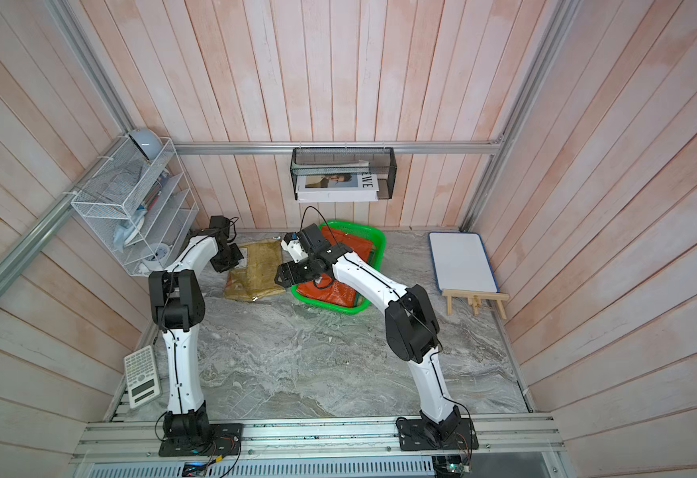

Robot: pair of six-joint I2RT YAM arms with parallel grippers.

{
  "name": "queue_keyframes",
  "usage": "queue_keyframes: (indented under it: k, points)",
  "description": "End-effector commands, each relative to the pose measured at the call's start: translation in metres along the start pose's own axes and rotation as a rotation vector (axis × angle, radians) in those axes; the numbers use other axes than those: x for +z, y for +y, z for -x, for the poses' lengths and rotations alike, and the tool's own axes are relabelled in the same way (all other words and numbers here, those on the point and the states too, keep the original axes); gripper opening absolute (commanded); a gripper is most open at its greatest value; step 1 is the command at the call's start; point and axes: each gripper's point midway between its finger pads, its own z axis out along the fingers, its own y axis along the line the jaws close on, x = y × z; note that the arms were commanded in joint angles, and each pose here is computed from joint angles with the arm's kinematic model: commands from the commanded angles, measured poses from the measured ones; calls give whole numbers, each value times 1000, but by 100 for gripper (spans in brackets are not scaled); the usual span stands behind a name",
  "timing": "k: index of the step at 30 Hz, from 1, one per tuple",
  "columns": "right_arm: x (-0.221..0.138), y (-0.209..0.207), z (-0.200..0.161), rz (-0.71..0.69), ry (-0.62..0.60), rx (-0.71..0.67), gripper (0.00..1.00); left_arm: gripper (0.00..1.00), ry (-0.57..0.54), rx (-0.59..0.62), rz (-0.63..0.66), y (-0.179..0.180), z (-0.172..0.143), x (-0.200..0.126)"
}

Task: Put the potato chips into the basket
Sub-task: Pick up the potato chip from the center of the board.

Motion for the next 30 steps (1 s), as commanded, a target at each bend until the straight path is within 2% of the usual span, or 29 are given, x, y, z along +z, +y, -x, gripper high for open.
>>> queue_keyframes:
  k: [1,10,18,24,30]
  points:
    - [-5,8,4,19,0,-17,80,0,23,-1,3,1,-6,7]
    - [-13,10,1,17,-17,-21,80,0,-33,-21,-7,-1,5,-11]
    - [-30,7,8,23,-92,-10,80,0,-143,-35,-37,-11,29,-50]
    - [-54,-7,24,38,-171,47,79,0,-236,26,-77,-31,47,-107]
    - [-81,-23,30,-26,-239,44,79,0,-355,101,-97,-50,52,-172]
